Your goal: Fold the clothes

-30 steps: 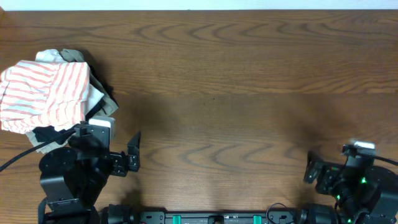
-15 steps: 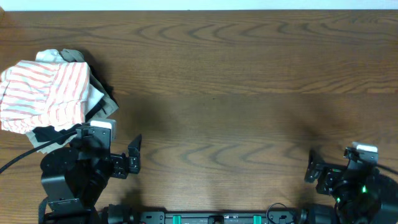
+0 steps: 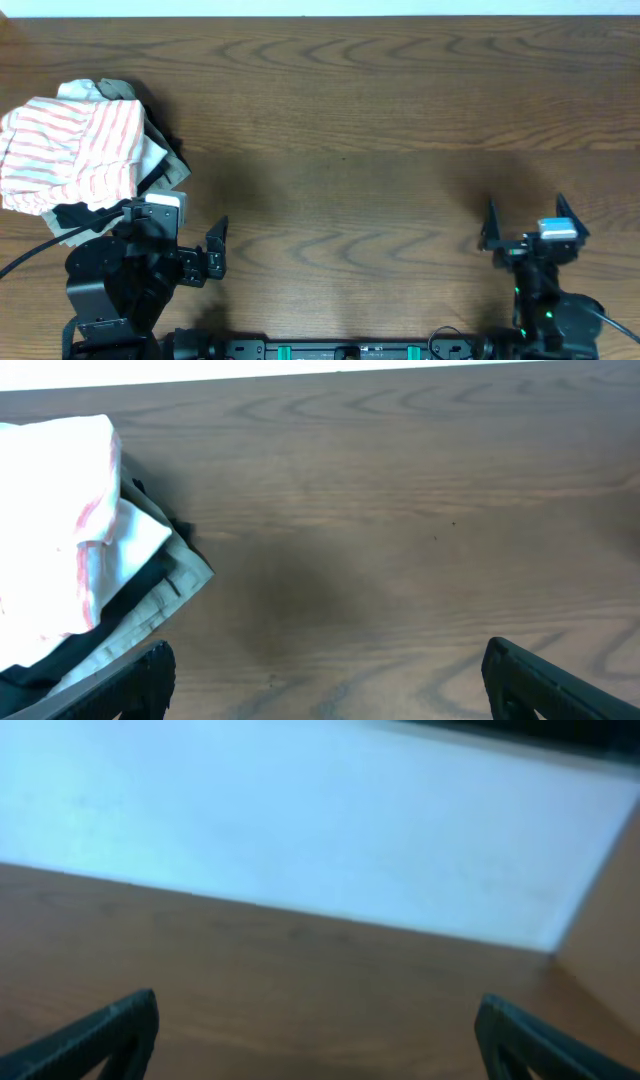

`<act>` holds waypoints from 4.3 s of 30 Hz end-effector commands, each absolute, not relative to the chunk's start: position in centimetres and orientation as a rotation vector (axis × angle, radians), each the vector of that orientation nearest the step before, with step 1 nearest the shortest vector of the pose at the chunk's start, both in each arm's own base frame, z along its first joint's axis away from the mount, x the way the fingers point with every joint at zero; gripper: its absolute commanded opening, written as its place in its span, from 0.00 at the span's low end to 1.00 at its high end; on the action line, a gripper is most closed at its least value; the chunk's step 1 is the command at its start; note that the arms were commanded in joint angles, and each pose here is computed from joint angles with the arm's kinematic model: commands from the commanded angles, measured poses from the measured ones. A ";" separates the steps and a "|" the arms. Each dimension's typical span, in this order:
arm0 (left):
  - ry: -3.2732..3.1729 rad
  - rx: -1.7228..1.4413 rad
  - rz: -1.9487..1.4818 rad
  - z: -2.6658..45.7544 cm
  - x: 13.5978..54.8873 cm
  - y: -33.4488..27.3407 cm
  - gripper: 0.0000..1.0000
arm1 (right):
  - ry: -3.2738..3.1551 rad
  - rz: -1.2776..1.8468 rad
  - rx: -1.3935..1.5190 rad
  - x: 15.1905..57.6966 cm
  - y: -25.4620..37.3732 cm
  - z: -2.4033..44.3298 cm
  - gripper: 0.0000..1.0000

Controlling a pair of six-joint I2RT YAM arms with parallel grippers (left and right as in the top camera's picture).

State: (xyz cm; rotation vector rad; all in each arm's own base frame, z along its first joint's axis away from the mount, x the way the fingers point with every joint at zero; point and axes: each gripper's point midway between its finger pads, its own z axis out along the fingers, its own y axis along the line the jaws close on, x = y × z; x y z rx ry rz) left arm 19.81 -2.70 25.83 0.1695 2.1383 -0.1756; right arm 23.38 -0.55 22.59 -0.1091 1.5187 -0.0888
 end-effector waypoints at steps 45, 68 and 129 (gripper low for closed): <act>2.008 0.167 -0.140 22.7 17.6 -2.8 0.98 | 1.626 -0.120 -0.171 24.6 -0.5 16.0 0.99; 1.715 -0.054 0.083 13.9 24.4 1.5 0.98 | 1.626 -0.120 -0.171 24.6 -0.5 16.0 0.99; 1.721 -0.004 -0.037 13.8 24.4 -0.5 0.98 | 1.626 -0.120 -0.171 24.6 -0.5 16.0 0.99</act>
